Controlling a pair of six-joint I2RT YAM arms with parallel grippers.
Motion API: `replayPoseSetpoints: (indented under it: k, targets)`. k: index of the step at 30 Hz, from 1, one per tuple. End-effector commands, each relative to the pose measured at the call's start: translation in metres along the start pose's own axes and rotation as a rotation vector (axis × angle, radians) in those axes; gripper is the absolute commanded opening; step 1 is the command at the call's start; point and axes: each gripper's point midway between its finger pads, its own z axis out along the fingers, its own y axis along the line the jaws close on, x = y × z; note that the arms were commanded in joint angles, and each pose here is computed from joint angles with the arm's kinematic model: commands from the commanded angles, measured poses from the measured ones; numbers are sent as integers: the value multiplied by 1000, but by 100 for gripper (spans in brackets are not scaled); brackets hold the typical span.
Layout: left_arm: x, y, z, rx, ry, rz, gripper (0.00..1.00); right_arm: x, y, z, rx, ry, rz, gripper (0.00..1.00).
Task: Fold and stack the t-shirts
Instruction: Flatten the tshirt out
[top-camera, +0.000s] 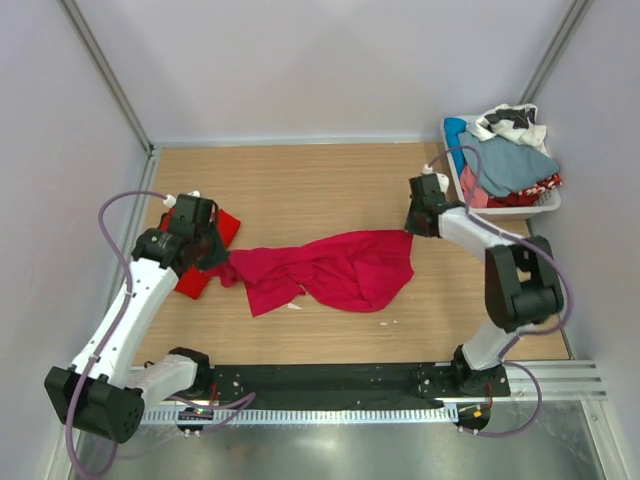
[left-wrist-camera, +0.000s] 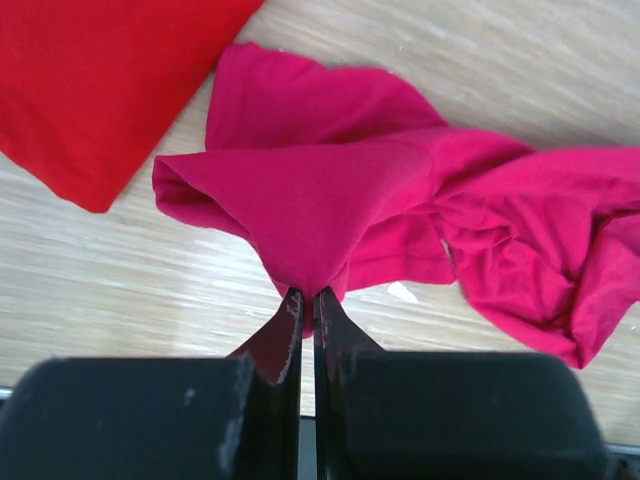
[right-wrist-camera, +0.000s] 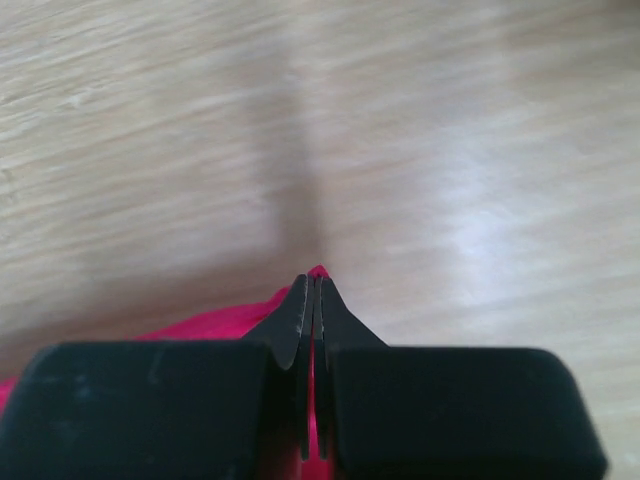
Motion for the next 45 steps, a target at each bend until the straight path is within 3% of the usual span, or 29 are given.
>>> replayPoseSetpoints:
  k: [1, 7, 9, 12, 16, 26, 32, 39, 45]
  targets:
    - [6, -15, 5, 63, 4, -3, 0, -24, -28, -34, 1, -133, 111, 1]
    - [22, -18, 19, 38, 43, 25, 3, -18, -54, -71, -13, -194, 157, 1]
    - [20, -16, 19, 29, 32, 28, 12, -14, -56, -75, -13, -193, 148, 1]
    - [17, -15, 18, 29, 16, 35, 38, -10, -52, -77, -44, -187, 145, 1]
    - [16, -16, 18, 31, 25, 72, 50, -7, -48, -72, -60, -169, 144, 1]
    - [31, 7, 18, -46, 44, 87, 49, -7, -43, -69, -80, -161, 147, 1]
    - [31, 38, 6, -199, -18, -80, 39, -6, -41, -68, -87, -157, 149, 1]
    - [59, 38, 16, -162, 48, -143, 40, -4, -39, -67, -104, -150, 148, 1]
    - [69, 41, 26, -131, 26, -196, 44, -5, -35, -67, -125, -151, 150, 1]
